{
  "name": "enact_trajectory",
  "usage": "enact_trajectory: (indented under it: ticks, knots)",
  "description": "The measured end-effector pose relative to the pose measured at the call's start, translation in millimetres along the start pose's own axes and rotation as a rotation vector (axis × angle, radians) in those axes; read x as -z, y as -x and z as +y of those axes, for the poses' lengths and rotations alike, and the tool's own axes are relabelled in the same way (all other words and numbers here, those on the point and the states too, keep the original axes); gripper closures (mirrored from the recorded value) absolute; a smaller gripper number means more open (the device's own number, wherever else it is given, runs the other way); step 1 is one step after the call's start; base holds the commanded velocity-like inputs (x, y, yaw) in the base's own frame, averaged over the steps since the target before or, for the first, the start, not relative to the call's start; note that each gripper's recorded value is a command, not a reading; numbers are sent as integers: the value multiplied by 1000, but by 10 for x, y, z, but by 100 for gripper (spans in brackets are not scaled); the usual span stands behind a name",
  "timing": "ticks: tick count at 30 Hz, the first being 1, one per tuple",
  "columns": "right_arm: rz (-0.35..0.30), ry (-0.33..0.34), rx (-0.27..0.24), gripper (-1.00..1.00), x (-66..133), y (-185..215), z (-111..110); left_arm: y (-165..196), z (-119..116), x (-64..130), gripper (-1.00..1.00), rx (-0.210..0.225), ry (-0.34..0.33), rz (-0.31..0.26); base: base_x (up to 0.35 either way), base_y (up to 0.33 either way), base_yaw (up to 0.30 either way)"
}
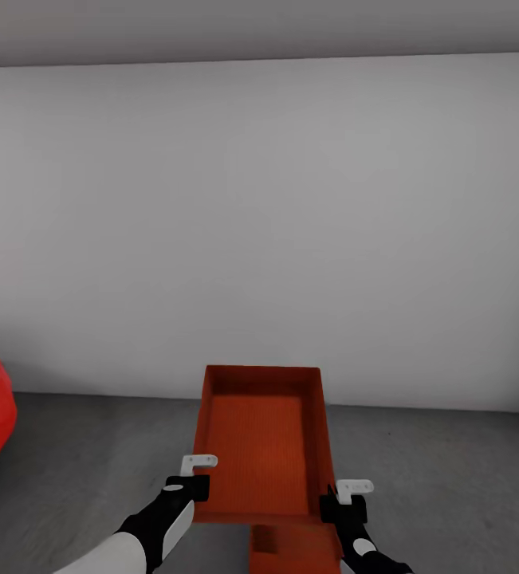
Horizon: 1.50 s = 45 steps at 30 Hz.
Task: Move the two storage containers from the living room to the garage. In the garage, place one container on the floor and stack the other container on top of it (either order is fine).
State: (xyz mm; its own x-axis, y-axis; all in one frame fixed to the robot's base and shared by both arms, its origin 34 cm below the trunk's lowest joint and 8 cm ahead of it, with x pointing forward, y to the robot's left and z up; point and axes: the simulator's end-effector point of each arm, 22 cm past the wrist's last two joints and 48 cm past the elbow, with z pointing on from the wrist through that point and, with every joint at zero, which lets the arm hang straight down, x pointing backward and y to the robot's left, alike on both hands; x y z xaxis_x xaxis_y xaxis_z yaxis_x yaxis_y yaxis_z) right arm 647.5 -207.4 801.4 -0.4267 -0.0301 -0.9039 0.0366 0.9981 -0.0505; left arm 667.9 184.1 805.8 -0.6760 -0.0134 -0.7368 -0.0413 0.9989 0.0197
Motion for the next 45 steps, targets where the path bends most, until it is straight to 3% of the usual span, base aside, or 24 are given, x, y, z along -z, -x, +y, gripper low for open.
enact_trajectory:
  ticks: [13,35,45]
  knots:
    - [-1,-2,-3,100,0,-7,-4,3,-6,-4,100,-2,0,-1,66,1,-7]
    - [-3,-4,2,100,-2,1,-6,10,-7,-3,100,-3,0,-3,0,-1,-211]
    - [-3,-4,2,100,-2,1,-7,10,-7,-3,100,-3,0,-2,0,-204,-8]
